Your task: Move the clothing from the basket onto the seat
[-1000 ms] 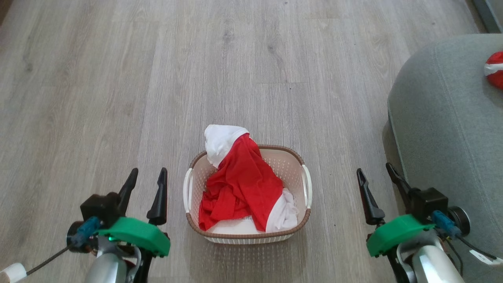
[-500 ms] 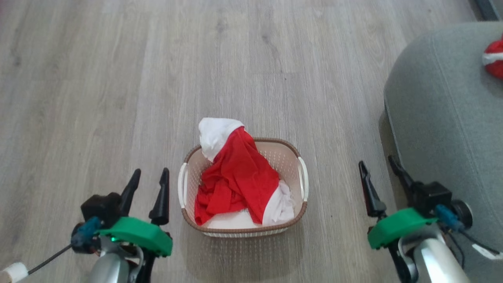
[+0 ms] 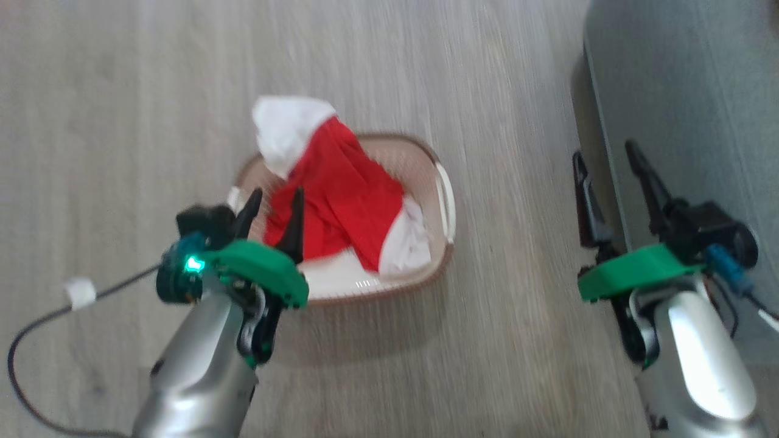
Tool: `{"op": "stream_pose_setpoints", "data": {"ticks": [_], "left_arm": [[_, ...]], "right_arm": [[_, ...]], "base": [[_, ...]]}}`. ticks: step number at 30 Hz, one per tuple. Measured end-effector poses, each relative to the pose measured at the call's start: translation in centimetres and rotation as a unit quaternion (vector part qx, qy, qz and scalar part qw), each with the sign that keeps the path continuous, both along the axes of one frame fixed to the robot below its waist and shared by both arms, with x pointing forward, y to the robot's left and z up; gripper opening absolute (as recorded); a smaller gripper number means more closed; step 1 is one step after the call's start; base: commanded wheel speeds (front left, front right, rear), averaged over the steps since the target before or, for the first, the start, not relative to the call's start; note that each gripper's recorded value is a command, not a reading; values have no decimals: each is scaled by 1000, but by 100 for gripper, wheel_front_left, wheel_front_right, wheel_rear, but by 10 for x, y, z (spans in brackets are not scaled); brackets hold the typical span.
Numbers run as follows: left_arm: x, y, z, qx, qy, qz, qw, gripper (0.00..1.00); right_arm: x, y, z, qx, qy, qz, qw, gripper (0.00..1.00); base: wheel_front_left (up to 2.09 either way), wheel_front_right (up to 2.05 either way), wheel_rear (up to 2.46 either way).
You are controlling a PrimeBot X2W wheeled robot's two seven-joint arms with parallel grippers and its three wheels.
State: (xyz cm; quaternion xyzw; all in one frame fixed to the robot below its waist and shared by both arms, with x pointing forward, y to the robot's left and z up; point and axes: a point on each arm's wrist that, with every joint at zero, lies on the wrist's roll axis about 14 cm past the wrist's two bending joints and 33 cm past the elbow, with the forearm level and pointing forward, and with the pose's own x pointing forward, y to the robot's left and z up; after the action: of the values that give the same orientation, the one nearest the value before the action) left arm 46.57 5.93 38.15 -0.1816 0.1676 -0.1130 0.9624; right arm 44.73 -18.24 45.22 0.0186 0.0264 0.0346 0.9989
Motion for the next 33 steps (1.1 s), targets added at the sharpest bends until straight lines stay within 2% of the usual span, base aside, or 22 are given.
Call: {"op": "stream_pose_setpoints", "data": {"ticks": [7, 11, 19, 33], "left_arm": [[34, -30, -62, 44, 61, -37, 996, 100], [50, -46, -92, 55, 83, -53, 994, 100], [37, -64, -154, 71, 153, -74, 983, 100], [75, -66, -196, 106, 153, -70, 980, 100]], "right_arm": [[24, -19, -25, -12, 18, -20, 1000, 100], [24, -30, -48, -12, 45, -34, 998, 100], [9, -65, -72, -18, 81, -82, 993, 100], [11, -77, -97, -4, 105, -101, 989, 100]], "base": [[0, 0, 0], [0, 0, 0], [0, 0, 0], [0, 0, 0]]}}
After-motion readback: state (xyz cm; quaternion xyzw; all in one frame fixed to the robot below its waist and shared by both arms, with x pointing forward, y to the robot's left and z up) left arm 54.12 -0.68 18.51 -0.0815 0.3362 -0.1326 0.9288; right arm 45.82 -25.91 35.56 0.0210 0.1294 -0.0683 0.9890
